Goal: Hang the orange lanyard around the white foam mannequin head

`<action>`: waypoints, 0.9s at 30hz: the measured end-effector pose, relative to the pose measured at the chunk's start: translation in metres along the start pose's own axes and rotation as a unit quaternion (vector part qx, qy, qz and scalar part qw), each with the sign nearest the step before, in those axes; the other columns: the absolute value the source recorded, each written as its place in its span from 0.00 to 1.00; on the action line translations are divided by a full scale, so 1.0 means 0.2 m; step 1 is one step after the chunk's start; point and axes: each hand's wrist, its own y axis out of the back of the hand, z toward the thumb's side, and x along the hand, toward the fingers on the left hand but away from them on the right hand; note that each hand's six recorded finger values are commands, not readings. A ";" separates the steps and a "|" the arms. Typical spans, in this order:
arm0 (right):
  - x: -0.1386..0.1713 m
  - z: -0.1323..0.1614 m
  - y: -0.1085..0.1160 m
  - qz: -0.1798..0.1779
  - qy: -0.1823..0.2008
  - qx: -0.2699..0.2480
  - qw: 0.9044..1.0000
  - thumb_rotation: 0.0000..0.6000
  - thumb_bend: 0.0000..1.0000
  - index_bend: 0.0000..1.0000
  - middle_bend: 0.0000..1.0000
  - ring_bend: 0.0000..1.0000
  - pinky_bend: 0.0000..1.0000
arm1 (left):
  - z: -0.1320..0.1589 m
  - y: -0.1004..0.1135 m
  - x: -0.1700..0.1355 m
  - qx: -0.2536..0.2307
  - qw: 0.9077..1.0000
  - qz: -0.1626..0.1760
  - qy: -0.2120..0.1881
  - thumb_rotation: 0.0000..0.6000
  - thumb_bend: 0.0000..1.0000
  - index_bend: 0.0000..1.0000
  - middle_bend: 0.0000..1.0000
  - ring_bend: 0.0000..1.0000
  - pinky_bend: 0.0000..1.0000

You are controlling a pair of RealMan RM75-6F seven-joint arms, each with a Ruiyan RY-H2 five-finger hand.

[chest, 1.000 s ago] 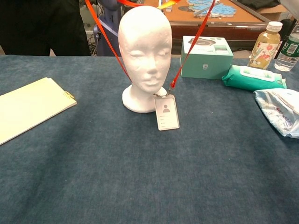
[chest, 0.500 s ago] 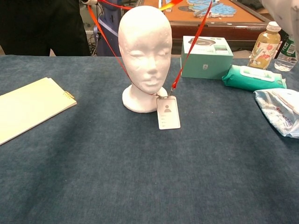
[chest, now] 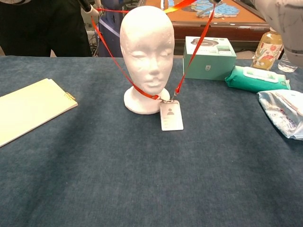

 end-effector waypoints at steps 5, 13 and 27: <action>0.00 0.02 -0.01 0.006 0.000 0.011 1.000 1.00 0.00 0.20 0.05 0.00 0.02 | -0.03 -0.01 0.01 0.000 1.000 -0.002 0.005 1.00 0.00 0.10 0.00 0.00 0.03; 0.03 0.03 -0.02 0.015 0.017 0.004 1.000 1.00 0.00 0.18 0.06 0.00 0.02 | -0.10 0.03 0.01 -0.016 1.000 0.002 0.011 1.00 0.00 0.08 0.00 0.00 0.03; 0.22 -0.15 0.05 0.031 0.066 0.004 0.997 1.00 0.06 0.22 0.17 0.06 0.02 | -0.37 0.10 -0.21 -0.056 0.998 -0.003 0.003 1.00 0.00 0.11 0.00 0.00 0.03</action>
